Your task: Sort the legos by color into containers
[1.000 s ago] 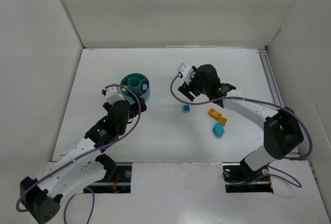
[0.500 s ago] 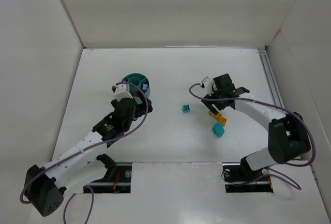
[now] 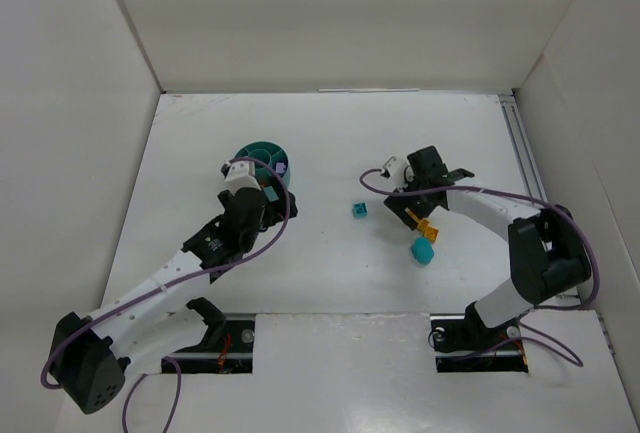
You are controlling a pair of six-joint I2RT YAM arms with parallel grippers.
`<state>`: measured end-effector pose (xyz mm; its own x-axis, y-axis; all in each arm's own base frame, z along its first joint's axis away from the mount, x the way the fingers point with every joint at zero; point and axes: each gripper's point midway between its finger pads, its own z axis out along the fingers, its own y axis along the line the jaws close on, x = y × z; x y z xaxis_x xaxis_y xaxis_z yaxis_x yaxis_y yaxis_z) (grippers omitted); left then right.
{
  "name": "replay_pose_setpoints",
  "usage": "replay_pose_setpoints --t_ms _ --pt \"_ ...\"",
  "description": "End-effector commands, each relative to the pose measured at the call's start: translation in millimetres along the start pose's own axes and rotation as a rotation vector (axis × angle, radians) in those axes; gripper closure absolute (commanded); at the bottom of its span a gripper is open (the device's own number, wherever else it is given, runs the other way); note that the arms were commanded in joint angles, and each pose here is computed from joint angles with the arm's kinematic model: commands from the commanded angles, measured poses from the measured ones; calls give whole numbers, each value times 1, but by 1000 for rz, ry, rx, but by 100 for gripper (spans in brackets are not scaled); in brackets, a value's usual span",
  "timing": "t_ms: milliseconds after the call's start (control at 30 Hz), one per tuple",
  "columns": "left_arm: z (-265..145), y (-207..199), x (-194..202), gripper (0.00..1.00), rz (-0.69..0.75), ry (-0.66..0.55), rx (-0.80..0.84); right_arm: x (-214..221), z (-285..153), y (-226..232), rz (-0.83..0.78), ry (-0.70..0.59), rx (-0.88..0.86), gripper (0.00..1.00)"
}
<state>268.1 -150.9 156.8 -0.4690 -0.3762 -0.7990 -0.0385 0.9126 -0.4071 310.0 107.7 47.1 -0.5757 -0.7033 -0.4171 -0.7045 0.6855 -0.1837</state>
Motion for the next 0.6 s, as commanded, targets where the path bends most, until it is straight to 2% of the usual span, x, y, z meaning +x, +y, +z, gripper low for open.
replay_pose_setpoints --t_ms 0,167,267,300,433,567 --pt "-1 -15 -21 0 -18 -55 40 8 12 9 2 19 -48 15" --pt "0 -14 -19 0 -5 -49 35 23 18 9 46 66 -59 21" --pt "2 -13 -17 0 -1 -43 29 26 17 3 66 70 -50 34" --pt "2 -13 -17 0 -1 -43 29 26 17 3 66 70 -50 43" --pt "2 -13 -17 0 -1 -43 29 23 18 3 48 56 -56 62" --pt "2 -12 -18 0 -1 -48 22 3 18 4 5 -6 -64 71"
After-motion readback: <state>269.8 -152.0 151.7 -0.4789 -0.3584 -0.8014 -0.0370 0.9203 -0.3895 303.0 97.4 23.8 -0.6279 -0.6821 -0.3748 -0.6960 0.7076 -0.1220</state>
